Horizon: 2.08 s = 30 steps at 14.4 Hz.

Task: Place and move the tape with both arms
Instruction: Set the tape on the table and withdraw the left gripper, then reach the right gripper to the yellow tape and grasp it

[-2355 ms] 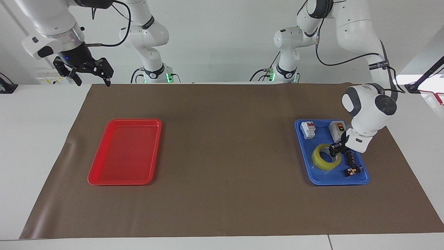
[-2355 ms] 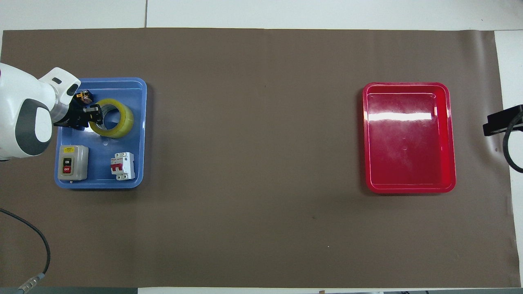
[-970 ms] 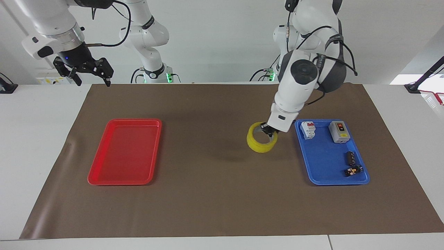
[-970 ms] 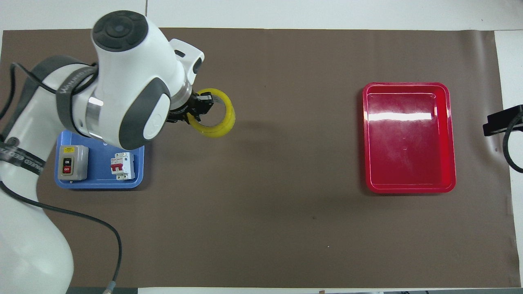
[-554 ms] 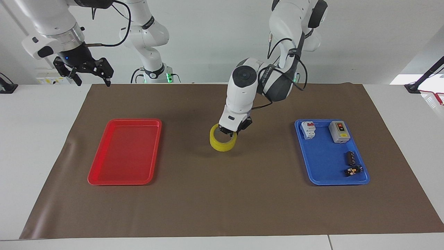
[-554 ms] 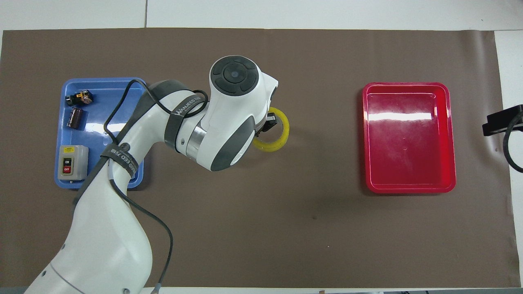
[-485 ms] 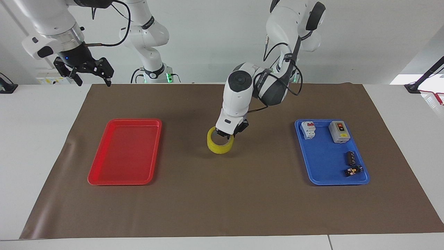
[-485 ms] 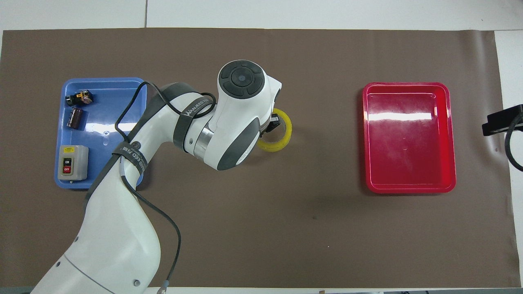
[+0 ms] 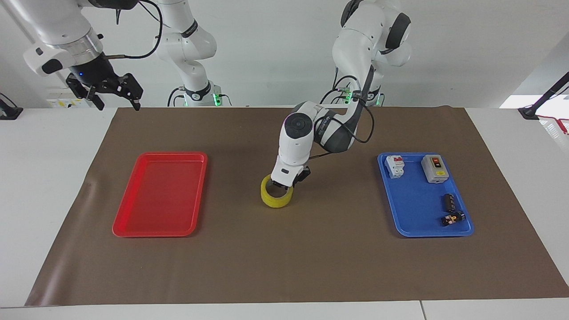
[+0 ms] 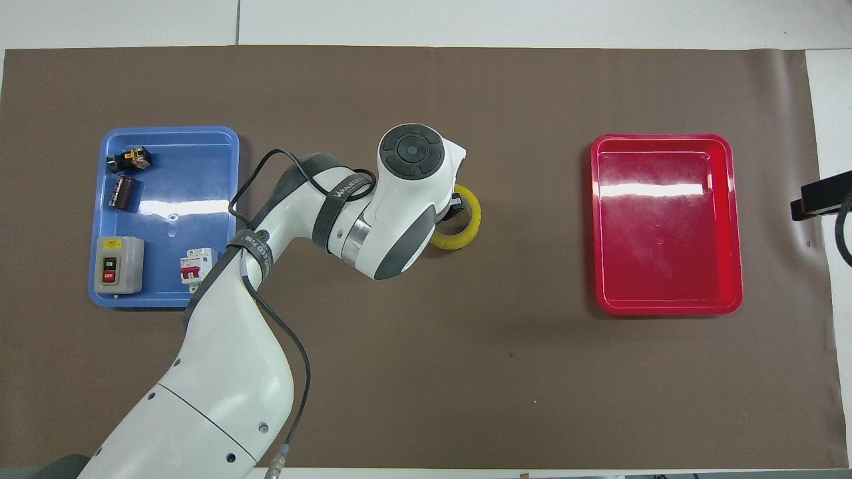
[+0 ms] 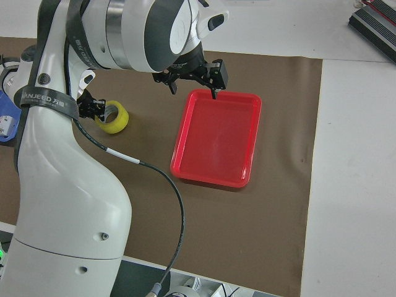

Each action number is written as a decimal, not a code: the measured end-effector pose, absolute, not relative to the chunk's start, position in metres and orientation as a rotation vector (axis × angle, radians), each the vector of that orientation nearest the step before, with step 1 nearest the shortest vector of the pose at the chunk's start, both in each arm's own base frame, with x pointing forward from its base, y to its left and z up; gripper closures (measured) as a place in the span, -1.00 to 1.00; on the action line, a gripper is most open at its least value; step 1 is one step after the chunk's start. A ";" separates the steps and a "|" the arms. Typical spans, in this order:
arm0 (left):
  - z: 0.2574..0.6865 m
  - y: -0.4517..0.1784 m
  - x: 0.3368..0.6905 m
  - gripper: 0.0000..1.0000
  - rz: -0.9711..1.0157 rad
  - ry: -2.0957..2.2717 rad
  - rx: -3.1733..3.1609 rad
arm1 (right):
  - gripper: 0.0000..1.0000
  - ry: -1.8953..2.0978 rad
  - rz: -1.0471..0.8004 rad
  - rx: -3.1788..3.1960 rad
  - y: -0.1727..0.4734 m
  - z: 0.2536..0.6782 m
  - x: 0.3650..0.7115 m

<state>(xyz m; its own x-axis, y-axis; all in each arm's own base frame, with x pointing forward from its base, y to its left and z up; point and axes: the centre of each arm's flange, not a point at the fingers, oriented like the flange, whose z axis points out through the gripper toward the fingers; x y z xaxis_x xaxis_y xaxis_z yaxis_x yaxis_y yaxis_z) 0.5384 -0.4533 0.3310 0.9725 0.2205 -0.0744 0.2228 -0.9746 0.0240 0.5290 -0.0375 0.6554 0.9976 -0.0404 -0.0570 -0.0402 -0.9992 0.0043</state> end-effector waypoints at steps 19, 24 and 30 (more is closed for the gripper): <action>0.544 -0.198 0.586 -1.00 -0.101 0.500 3.099 | -1.00 0.221 -0.058 3.119 0.066 0.626 0.545; 0.590 -0.062 0.567 -1.00 -0.231 0.130 3.115 | -1.00 0.249 -0.021 3.093 0.215 0.518 0.585; 0.614 -0.045 0.541 -1.00 -0.219 0.030 3.118 | -1.00 0.317 0.055 3.079 0.315 0.382 0.596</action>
